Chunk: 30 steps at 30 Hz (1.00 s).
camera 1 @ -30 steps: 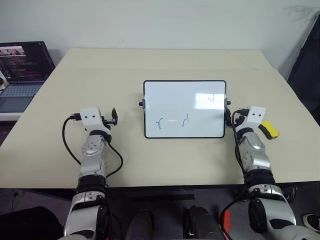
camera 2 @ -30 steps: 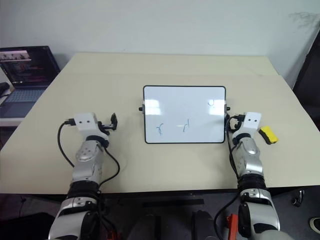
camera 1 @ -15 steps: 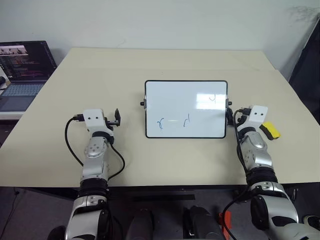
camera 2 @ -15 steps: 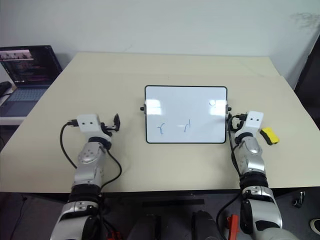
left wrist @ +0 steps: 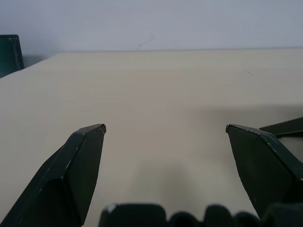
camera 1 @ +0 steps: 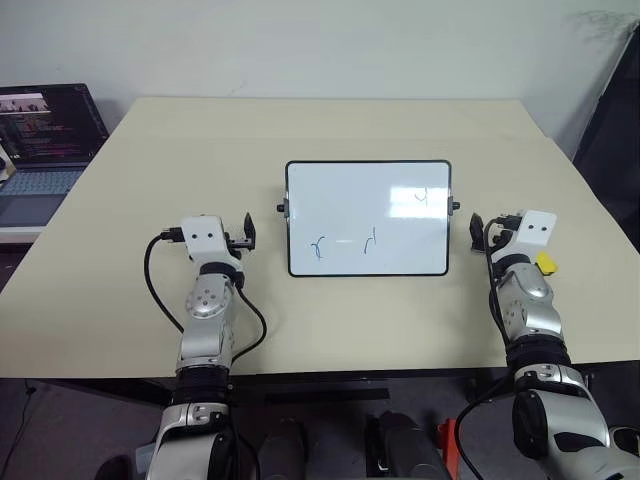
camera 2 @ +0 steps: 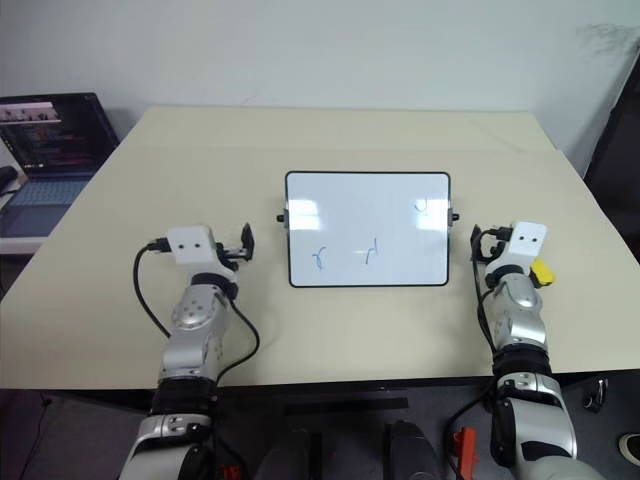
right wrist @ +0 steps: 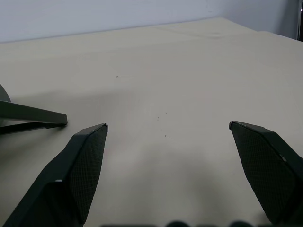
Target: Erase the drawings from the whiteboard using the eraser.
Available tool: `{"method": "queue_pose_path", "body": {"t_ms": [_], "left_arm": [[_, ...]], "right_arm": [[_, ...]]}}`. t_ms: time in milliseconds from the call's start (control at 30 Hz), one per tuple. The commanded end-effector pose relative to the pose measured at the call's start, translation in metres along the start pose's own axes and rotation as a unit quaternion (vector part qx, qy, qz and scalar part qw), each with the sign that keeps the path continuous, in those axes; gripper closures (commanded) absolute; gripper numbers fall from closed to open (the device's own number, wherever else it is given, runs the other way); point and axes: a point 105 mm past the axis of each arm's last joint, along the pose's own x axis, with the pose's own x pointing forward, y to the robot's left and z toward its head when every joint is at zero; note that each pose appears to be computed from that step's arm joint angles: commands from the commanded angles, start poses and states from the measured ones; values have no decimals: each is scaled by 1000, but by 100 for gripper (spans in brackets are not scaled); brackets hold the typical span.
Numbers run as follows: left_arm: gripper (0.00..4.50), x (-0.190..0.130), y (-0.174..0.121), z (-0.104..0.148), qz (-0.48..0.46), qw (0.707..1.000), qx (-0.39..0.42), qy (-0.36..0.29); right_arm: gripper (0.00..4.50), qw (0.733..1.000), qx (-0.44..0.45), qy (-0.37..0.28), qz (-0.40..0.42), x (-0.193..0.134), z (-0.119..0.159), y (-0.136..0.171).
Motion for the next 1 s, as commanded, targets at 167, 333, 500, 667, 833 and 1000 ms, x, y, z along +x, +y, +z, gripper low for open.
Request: {"method": "queue_pose_path", "body": {"t_ms": [167,333,500,667,833,1000], "left_arm": [[7,4,1,21,-29,999,18,-21],[7,3,17,41,-104,994,17,-16],[7,7,26,53,-130,991,38,-15],[7,8,20,62,-155,987,39,-22],[7,0,6,82,-229,973,2,-24],[7,-8,2,105,-291,957,-7,-18]], "right_arm": [[0,999,-24,-31,12,0,31,-10],[0,999,-39,-26,26,-3,46,-18],[0,998,-46,-21,30,-3,55,-26],[0,998,-46,-19,40,-2,61,-24],[0,997,-51,-18,48,-2,64,-23],[0,997,-57,-12,52,-2,63,-24]]}}
